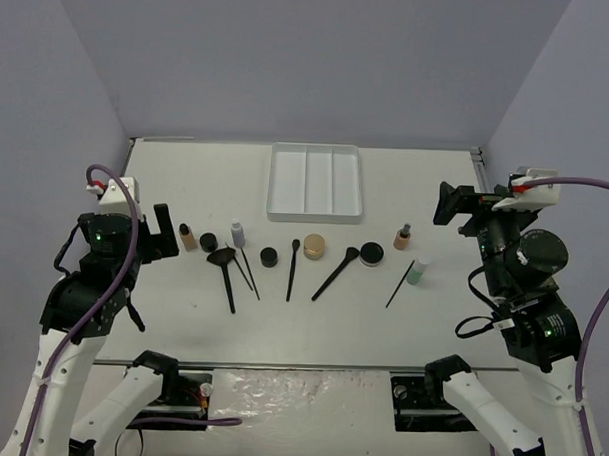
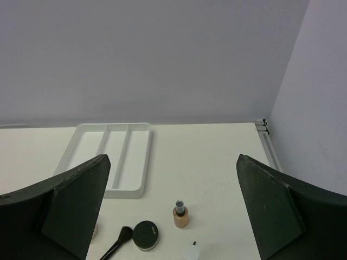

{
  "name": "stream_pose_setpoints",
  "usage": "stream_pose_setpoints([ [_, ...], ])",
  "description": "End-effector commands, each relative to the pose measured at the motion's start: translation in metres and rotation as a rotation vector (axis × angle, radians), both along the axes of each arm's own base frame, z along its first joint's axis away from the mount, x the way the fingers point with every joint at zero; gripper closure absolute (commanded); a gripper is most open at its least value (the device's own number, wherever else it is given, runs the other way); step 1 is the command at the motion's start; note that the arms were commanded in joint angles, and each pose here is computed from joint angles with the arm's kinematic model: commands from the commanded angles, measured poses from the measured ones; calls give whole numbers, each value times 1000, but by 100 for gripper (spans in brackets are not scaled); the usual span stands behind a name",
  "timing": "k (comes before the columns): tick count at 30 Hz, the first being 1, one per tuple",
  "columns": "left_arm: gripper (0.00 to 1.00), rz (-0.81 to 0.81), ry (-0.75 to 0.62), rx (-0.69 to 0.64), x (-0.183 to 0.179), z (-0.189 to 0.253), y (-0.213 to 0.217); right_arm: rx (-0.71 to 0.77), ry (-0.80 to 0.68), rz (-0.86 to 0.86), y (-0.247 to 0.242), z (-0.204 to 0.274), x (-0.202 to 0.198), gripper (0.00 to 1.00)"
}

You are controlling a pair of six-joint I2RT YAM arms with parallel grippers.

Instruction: Organize the makeup

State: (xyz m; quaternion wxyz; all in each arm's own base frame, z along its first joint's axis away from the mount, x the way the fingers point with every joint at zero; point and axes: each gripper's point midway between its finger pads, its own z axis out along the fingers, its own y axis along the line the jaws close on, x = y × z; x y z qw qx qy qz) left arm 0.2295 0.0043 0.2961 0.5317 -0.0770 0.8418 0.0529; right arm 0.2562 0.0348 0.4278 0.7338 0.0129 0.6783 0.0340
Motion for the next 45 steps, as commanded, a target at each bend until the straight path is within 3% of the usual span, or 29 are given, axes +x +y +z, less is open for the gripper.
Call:
stream_pose_setpoints([
  [1,3,-11,-38,-73,12,5,-12,-5,-41,-30,2,14,17,0],
  [16,3,-55,244,-280,34,-84,-63,6,25,-20,13,-11,35,0],
  [30,3,-7,347,-325,43,-161,-112,29,91,-23,17,-34,42,0],
  [45,30,58,481,-222,47,-242,-116,11,148,-27,15,-54,39,0],
])
